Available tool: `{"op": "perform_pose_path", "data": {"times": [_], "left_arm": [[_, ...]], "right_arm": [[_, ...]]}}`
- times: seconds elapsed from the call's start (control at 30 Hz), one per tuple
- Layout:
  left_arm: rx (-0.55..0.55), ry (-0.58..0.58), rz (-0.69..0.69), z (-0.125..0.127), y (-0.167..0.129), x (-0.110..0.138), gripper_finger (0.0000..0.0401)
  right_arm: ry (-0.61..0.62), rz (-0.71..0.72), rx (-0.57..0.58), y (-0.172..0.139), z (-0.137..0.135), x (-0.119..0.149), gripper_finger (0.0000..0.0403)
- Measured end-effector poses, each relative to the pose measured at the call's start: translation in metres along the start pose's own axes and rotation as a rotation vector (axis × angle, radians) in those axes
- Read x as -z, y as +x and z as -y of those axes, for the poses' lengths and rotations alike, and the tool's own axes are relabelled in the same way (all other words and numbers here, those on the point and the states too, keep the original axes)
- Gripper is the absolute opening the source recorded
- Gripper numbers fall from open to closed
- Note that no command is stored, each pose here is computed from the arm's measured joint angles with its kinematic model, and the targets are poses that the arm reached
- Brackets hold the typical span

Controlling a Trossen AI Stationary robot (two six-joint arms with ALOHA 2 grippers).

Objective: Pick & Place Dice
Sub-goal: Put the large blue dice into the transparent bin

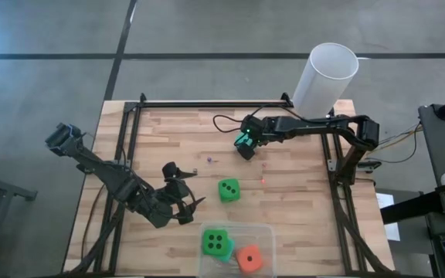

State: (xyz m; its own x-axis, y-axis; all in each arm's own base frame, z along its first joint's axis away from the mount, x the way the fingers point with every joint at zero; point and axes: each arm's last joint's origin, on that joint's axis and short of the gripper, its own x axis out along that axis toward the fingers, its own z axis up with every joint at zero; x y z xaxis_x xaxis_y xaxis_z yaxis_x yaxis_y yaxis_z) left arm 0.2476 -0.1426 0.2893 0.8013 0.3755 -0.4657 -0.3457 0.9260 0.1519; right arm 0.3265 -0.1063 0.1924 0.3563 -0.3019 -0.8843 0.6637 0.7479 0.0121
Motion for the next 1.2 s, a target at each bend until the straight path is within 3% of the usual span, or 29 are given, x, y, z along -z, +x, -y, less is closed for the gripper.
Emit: {"op": "perform_pose_path", "data": {"times": [0.23, 0.6, 1.2], "left_arm": [[0.000, 0.000, 0.000, 0.0001, -0.0001, 0.0000, 0.0382], [0.000, 0.000, 0.000, 0.0000, 0.0000, 0.0000, 0.0388], [0.000, 0.000, 0.000, 0.0001, -0.0001, 0.0000, 0.0386]], "right_arm": [[-0.001, 0.000, 0.001, 0.0002, 0.0000, 0.0001, 0.0397], [-0.002, -0.001, 0.002, 0.0003, 0.0001, 0.0002, 0.0338], [0.000, -0.001, 0.001, 0.0003, 0.0000, 0.0002, 0.0337]]}}
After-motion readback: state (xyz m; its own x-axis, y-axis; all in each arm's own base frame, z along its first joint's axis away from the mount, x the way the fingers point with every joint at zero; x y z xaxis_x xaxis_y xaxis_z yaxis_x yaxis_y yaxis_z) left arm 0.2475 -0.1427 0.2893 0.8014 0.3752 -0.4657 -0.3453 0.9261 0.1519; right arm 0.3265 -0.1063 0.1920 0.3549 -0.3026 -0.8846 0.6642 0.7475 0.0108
